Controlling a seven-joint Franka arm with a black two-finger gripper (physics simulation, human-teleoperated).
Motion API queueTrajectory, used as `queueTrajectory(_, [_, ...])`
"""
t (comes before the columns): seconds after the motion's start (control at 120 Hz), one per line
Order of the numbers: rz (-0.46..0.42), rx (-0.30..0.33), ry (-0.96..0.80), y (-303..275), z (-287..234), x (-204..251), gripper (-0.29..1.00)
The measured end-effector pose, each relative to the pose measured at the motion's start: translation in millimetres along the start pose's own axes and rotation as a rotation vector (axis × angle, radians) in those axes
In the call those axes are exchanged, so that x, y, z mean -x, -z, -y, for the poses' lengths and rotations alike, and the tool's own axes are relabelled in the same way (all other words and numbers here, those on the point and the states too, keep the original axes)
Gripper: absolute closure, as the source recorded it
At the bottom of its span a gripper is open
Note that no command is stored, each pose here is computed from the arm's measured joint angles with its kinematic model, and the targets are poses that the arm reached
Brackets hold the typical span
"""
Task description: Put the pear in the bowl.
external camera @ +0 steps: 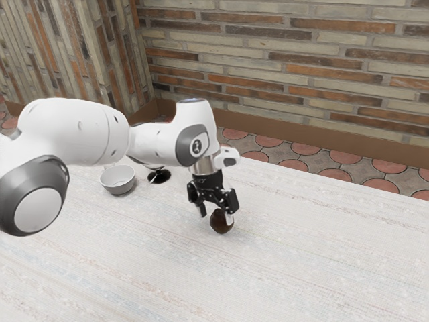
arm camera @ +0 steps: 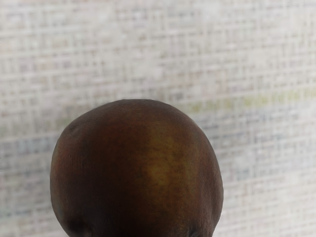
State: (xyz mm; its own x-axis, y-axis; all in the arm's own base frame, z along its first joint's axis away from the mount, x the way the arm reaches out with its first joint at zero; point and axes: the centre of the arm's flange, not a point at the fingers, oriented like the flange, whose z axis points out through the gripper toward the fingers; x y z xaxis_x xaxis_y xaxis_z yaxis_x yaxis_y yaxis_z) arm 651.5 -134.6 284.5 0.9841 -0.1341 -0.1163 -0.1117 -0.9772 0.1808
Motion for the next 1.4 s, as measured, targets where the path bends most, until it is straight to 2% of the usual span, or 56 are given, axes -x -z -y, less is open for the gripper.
queueTrajectory(0.45, [-0.064, -0.005, 0.027, -23, 11, -17, 0.19])
queueTrajectory(0.842, [-0.054, -0.015, 0.035, -34, 14, -17, 0.28])
queueTrajectory(1.0, [-0.080, -0.019, 0.043, -4, 21, -15, 0.33])
queueTrajectory(1.108, [-0.100, -0.034, 0.072, 45, 45, -1, 0.41])
queueTrajectory(1.158, [-0.090, -0.040, 0.102, 63, 65, 19, 0.36])
queueTrajectory(1.267, [-0.086, -0.050, 0.177, 94, 114, 56, 0.38])
queueTrajectory(1.4, [-0.085, -0.084, 0.268, 104, 171, 74, 0.39])
